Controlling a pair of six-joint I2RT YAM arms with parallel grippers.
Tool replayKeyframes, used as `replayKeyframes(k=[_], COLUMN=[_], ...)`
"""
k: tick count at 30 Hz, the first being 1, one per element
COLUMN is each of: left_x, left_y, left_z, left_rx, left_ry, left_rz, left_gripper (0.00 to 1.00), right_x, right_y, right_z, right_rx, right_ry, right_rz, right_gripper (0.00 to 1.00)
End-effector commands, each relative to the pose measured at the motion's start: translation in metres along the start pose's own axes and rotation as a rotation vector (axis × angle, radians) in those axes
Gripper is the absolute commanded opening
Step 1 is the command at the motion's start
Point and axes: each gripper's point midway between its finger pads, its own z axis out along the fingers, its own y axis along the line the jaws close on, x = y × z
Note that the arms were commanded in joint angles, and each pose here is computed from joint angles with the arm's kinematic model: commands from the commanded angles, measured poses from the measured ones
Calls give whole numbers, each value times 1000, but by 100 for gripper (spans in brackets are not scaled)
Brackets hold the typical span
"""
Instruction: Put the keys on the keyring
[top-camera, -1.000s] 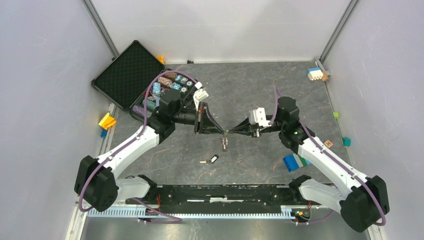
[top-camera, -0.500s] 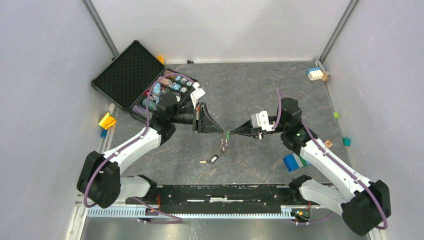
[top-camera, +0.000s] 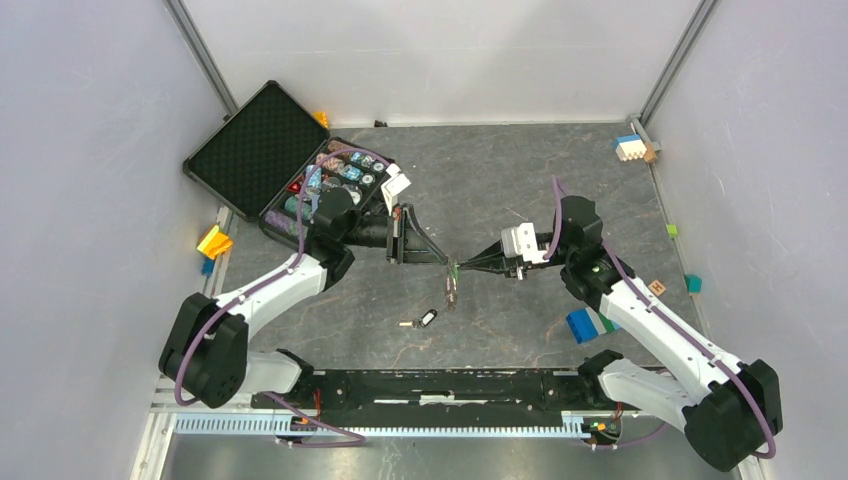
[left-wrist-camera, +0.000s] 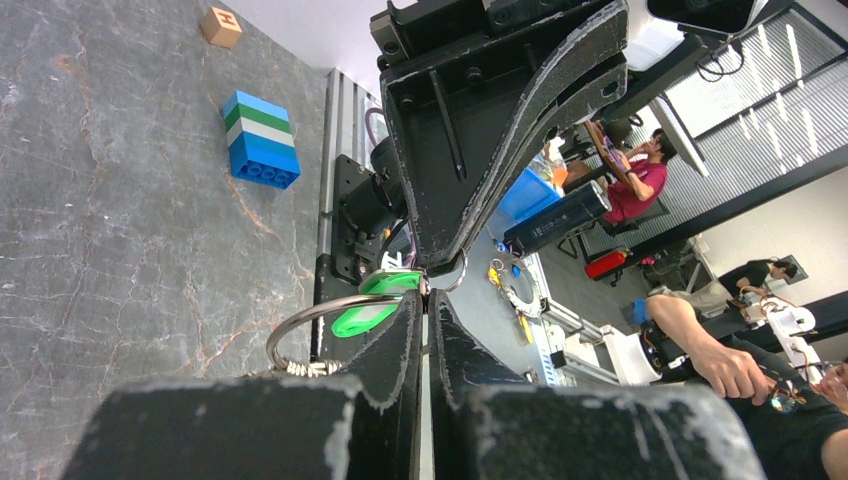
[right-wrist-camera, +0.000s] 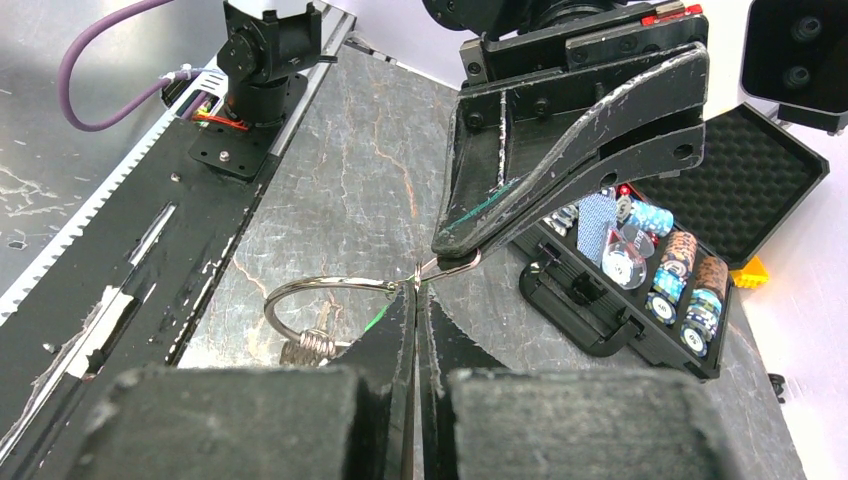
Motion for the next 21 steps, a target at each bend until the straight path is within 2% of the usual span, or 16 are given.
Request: replayKeyframes(k=[1,21], left_x=[-3,0], left_y=[-10,-8], left_z=[-1,0], left_rx=[35,40], left_ry=[-2,1], left_rz=[21,24], left_gripper=[2,2], right_x=[-11,-11], right_y=[-5,-12], right_z=[2,1], right_rx=[11,52], right_ry=[-15,-8], right_rz=[-40,-26], right_gripper=[0,0])
